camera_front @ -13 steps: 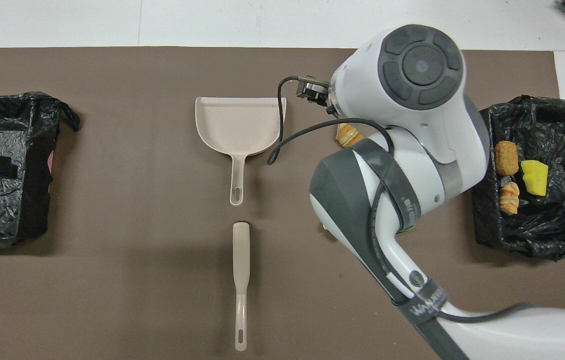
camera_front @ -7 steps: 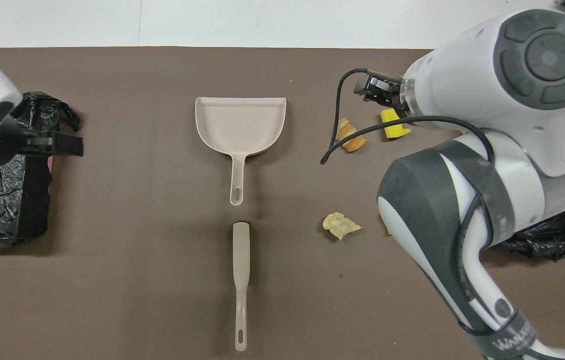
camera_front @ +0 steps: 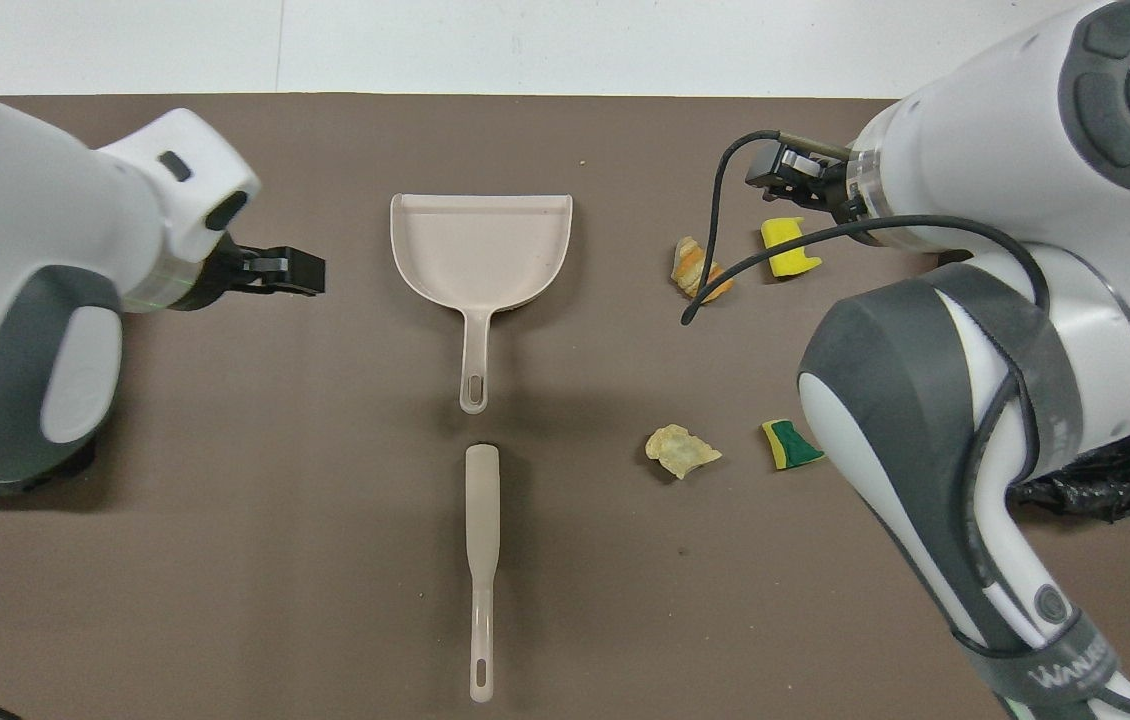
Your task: Sweep and dump trash in bin
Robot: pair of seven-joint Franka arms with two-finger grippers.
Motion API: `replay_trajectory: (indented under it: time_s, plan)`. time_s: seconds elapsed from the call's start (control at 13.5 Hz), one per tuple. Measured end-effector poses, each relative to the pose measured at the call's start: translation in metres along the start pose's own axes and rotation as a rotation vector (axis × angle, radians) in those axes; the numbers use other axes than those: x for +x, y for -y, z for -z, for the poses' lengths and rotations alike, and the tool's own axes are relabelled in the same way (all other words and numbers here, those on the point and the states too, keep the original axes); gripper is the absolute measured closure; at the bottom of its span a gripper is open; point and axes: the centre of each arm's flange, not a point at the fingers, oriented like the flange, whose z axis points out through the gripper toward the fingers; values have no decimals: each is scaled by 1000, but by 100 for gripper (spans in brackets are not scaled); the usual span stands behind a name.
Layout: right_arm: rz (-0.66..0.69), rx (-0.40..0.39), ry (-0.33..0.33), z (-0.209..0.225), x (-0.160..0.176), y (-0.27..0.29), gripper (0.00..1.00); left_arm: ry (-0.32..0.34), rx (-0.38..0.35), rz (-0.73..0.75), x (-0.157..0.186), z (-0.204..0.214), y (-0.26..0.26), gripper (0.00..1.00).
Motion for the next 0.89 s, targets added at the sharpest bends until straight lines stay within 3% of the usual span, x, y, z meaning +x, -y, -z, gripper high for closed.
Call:
replay_trajectory:
  time_s: [0.37, 0.89]
  plan:
    - [-18, 14, 34, -4, 10, -16, 0, 70, 8, -27, -15, -98, -40, 0]
    - [15, 8, 74, -6, 37, -65, 0, 67, 26, -71, -29, -126, -53, 0]
